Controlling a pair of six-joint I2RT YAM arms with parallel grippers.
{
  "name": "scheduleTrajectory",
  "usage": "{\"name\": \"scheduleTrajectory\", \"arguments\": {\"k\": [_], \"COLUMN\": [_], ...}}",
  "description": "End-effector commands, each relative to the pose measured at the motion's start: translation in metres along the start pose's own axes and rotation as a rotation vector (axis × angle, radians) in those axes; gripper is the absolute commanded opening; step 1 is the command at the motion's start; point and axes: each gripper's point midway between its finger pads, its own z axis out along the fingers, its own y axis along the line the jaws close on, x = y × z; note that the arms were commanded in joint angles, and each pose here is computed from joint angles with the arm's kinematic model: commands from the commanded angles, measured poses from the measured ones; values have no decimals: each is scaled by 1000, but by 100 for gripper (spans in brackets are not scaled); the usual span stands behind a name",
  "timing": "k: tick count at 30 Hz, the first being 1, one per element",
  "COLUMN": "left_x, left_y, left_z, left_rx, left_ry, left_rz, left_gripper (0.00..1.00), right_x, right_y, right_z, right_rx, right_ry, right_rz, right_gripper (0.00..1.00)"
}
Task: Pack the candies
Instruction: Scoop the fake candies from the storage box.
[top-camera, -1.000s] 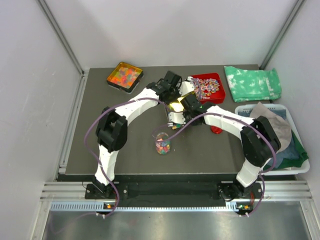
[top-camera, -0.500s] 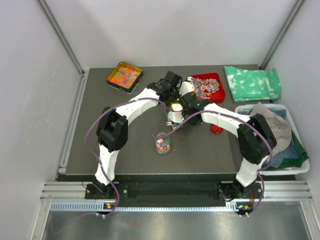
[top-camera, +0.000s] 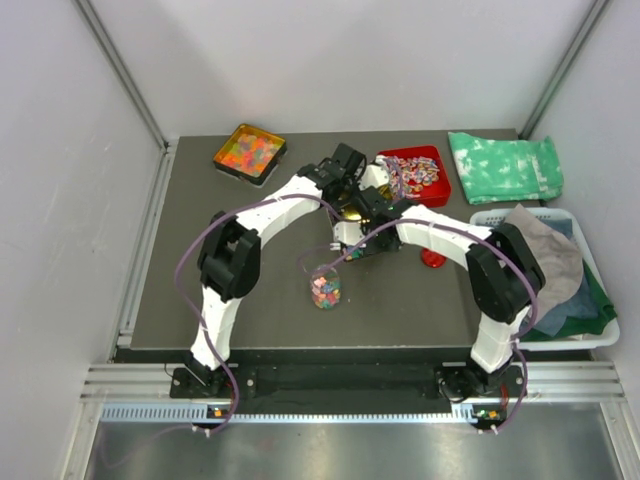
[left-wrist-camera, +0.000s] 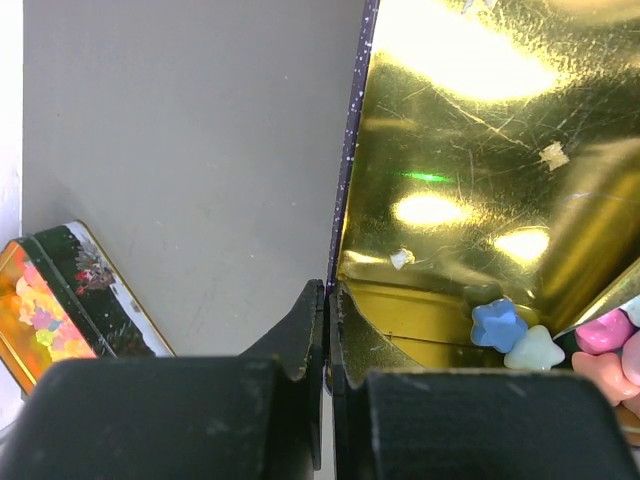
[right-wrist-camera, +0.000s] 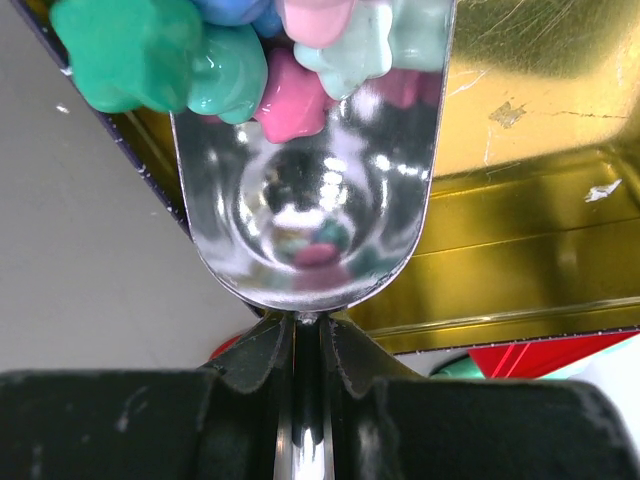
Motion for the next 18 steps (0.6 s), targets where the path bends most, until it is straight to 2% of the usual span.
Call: {"name": "scheduleTrajectory", "arguments": {"k": [1,18], "left_x": [-36,-20], "left_y": [35,28], "left_z": [-13,-3], "left_rx": [-126,-105], "left_ry": [-105,-36], "left_rz": [-42,-21], "left_gripper": [0,0], "right_x": [-5,-17], "right_y": [18,16], "right_z": [3,7], "right_rx": [-87,-159], "right_ry": [12,-22], "right_rz": [13,220], "right_gripper": [0,0]}}
